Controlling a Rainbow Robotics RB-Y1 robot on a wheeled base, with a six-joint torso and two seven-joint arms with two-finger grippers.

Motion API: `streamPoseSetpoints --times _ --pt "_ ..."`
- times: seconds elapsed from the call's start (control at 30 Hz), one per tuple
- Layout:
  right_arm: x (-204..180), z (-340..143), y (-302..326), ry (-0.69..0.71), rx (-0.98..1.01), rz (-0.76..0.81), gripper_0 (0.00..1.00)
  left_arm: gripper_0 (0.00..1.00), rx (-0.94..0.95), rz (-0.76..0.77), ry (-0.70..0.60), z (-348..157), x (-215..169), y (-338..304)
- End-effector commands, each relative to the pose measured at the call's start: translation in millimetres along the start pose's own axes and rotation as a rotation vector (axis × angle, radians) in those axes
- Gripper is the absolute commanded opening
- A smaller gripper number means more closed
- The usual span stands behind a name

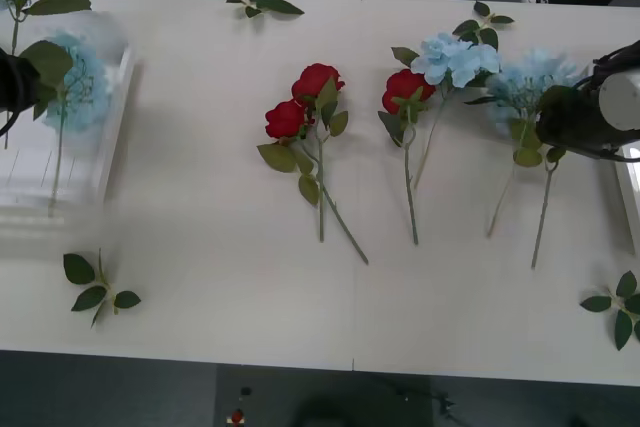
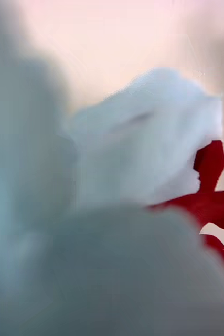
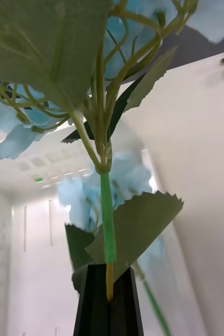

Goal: Put the red flowers into the right box and the blue flowers into the left box

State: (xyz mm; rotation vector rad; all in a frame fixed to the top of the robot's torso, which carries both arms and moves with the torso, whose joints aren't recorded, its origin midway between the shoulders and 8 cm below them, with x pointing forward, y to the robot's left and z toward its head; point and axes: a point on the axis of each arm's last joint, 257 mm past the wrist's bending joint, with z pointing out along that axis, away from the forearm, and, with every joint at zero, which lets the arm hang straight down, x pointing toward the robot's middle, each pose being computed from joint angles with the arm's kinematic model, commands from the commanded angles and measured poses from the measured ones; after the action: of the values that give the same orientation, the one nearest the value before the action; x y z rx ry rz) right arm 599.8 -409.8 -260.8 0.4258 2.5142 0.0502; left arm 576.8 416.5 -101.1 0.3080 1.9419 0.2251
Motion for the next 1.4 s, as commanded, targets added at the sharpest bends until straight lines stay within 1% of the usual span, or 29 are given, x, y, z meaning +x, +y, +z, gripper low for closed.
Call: streamPoseSetpoints --times 0.03,0.07,0.27,0.33,0.4,0.5,0.53,0.57,0.6,0.63,0.67,0.9,1.03,1.1,1.17,1.27,1.3,1.33,1.37,1.4 --pt "-47.6 -42.9 -43.2 -0.075 0.046 -0.119 0.00 0.00 0.093 0.032 -0.062 7.1 -47.9 -51.4" --pt "-56.9 -52.0 -57.8 -0.092 0.071 -0.153 0.00 0.00 0.130 0.020 -0.045 9.6 -53.5 -70.5" --pt "-89.4 -84.5 -120.8 -0.156 0.197 -0.280 0.00 0.00 0.257 -0.006 -0.019 6.6 -91.2 -135.7" --pt "-92.7 -92.8 -144.5 -0.160 0.246 -0.319 0.00 0.00 0.281 -0.008 -0.008 6.3 -98.7 -150.4" --pt "-95.9 -100.6 -160.7 -0.164 0.274 -0.340 0.00 0.00 0.297 -0.011 0.002 6.5 -102.1 -160.7" --pt "-94.8 -108.0 -176.5 -0.165 0.273 -0.331 0.00 0.00 0.280 0.005 0.004 11.2 -100.7 -165.1" --pt "-92.7 -108.1 -175.8 -0.162 0.258 -0.314 0.00 0.01 0.270 0.020 0.006 12.9 -98.6 -165.5" --pt "-91.0 -108.2 -173.7 -0.159 0.243 -0.300 0.00 0.04 0.264 0.031 0.008 14.1 -96.8 -166.0" --pt "-86.9 -106.3 -167.6 -0.150 0.218 -0.283 0.00 0.37 0.259 0.036 0.009 15.1 -95.1 -166.1" --pt "-82.9 -104.6 -160.9 -0.141 0.193 -0.266 0.00 0.87 0.255 0.037 0.006 15.5 -95.3 -165.1" --pt "-78.5 -101.9 -149.4 -0.131 0.155 -0.244 0.00 1.00 0.257 0.032 0.002 16.1 -94.9 -165.8" --pt "-51.0 -80.6 -75.4 -0.079 -0.046 -0.150 0.00 1.00 0.254 0.025 0.003 18.6 -88.9 -164.4" --pt "-46.2 -67.7 -37.8 -0.090 -0.118 -0.149 0.00 1.00 0.229 0.031 0.004 20.4 -81.3 -154.9" --pt "-45.9 -60.4 -17.3 -0.109 -0.149 -0.159 0.00 1.00 0.176 0.050 -0.006 24.7 -77.7 -137.6" --pt "-45.4 -57.4 -10.0 -0.115 -0.160 -0.160 0.00 1.00 0.123 0.069 -0.014 30.8 -74.9 -122.6" --pt "-46.3 -53.6 5.3 -0.133 -0.186 -0.161 0.01 1.00 0.011 0.094 -0.053 50.4 -67.9 -85.7" --pt "-46.2 -52.9 9.1 -0.136 -0.193 -0.160 0.23 1.00 -0.009 0.093 -0.071 58.6 -63.7 -76.7" --pt "-44.9 -51.8 11.8 -0.134 -0.197 -0.159 0.44 1.00 -0.015 0.088 -0.077 62.4 -60.7 -73.1" --pt "-45.9 -51.7 13.4 -0.139 -0.199 -0.162 0.91 1.00 -0.022 0.089 -0.095 70.7 -55.7 -70.9" --pt "-44.7 -51.1 14.7 -0.137 -0.201 -0.162 1.00 1.00 -0.024 0.093 -0.102 74.4 -53.0 -71.0"
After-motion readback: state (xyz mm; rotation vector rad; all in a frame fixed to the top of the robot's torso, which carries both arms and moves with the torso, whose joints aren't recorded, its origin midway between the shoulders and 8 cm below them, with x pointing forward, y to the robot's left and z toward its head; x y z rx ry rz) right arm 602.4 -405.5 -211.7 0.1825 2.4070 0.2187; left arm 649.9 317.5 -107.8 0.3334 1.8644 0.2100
